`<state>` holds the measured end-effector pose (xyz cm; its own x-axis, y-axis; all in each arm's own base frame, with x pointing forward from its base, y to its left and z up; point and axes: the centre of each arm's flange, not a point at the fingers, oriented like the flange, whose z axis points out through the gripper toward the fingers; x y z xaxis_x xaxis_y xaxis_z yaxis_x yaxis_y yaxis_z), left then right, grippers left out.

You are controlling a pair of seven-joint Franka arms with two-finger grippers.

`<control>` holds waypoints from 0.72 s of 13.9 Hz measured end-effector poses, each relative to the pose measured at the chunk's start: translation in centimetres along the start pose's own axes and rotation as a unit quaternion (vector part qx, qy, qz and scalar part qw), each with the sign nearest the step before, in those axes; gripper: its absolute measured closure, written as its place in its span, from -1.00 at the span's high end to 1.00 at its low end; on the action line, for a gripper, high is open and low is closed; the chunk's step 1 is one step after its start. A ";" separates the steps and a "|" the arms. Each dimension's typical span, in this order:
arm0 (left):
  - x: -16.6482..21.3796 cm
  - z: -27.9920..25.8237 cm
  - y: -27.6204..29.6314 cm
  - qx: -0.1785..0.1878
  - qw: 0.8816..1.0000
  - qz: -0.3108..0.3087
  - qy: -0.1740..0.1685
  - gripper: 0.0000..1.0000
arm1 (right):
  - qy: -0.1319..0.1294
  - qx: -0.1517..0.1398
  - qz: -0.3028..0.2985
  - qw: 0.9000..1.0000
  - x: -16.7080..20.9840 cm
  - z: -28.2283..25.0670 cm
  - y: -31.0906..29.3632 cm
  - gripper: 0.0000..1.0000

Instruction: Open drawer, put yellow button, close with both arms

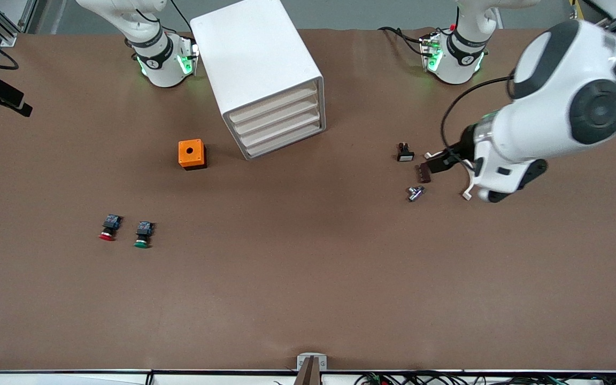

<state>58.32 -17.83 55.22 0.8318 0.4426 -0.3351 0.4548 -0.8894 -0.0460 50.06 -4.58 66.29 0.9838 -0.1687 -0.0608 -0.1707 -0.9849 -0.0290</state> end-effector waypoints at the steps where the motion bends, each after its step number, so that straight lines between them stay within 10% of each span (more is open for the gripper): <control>1: 0.4 -1.1 -1.9 -0.001 1.000 0.024 0.000 1.00 | 0.004 0.000 0.000 1.000 0.0 -0.3 0.0 1.00; 10: -1.6 -6.2 -14.1 0.029 0.988 0.147 0.043 1.00 | 0.014 -0.013 -0.023 1.000 -0.3 -1.4 -0.7 1.00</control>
<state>52.52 -5.34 62.21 0.9503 0.1697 -0.2612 0.1722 -0.9850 -0.0137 49.92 -3.88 67.76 0.9918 -0.1241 -0.0317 -0.1243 -0.9922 -0.0051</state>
